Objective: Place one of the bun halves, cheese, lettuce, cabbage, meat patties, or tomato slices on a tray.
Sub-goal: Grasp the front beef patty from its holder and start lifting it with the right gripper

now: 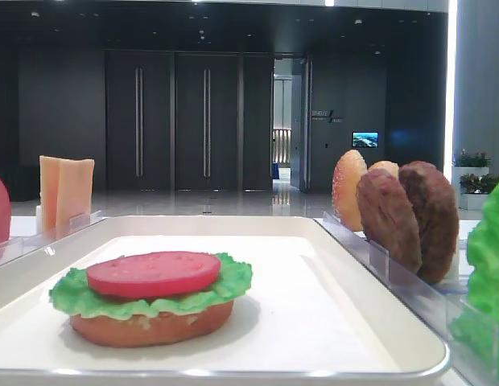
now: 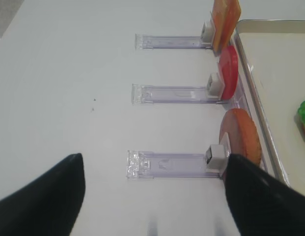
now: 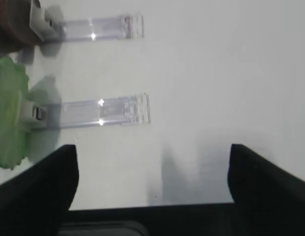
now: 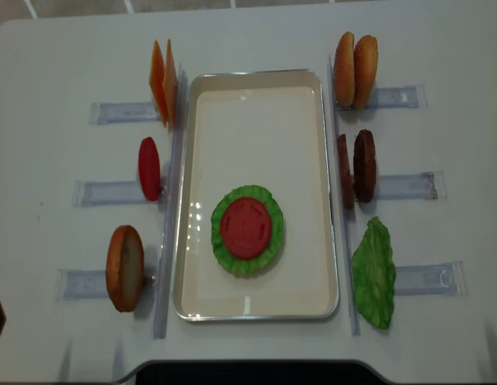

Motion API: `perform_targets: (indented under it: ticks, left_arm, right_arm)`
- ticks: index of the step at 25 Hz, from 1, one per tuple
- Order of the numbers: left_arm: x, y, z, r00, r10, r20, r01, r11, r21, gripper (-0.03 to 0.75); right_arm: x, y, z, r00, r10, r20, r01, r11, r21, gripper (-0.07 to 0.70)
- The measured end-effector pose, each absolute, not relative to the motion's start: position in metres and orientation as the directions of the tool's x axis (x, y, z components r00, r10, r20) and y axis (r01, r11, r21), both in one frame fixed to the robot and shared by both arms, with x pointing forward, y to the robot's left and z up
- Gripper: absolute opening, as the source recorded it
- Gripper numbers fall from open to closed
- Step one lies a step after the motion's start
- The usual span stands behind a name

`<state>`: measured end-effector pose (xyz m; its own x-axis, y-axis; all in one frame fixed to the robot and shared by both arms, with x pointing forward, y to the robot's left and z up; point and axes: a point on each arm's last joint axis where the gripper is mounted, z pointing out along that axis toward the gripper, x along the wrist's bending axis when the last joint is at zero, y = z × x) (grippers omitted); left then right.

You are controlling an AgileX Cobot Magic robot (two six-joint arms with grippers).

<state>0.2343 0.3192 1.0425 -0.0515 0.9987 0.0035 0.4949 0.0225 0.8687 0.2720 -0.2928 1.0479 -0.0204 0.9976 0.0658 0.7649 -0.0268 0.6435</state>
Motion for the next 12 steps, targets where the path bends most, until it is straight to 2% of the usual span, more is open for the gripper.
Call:
perform_targets:
  ticks: [3,5,12]
  left_arm:
    - [0.234,0.319,1.042,-0.052,0.999,0.004,0.495,0.022,0.869,0.692]
    - [0.234,0.319,1.042,-0.052,0.999,0.004,0.495,0.022,0.869,0.692]
    - [0.234,0.319,1.042,-0.052,0.999,0.004,0.495,0.022,0.869,0.692]
  right_arm:
    - [0.292,-0.292,1.048,-0.02,0.997,0.069,0.838,-0.021,0.545,0.585]
    - [0.304,-0.292,1.052,-0.021,0.998,0.067,0.867,-0.015,0.499,0.585]
    - [0.357,-0.292,1.072,-0.023,0.998,0.065,0.926,-0.004,0.378,0.585]
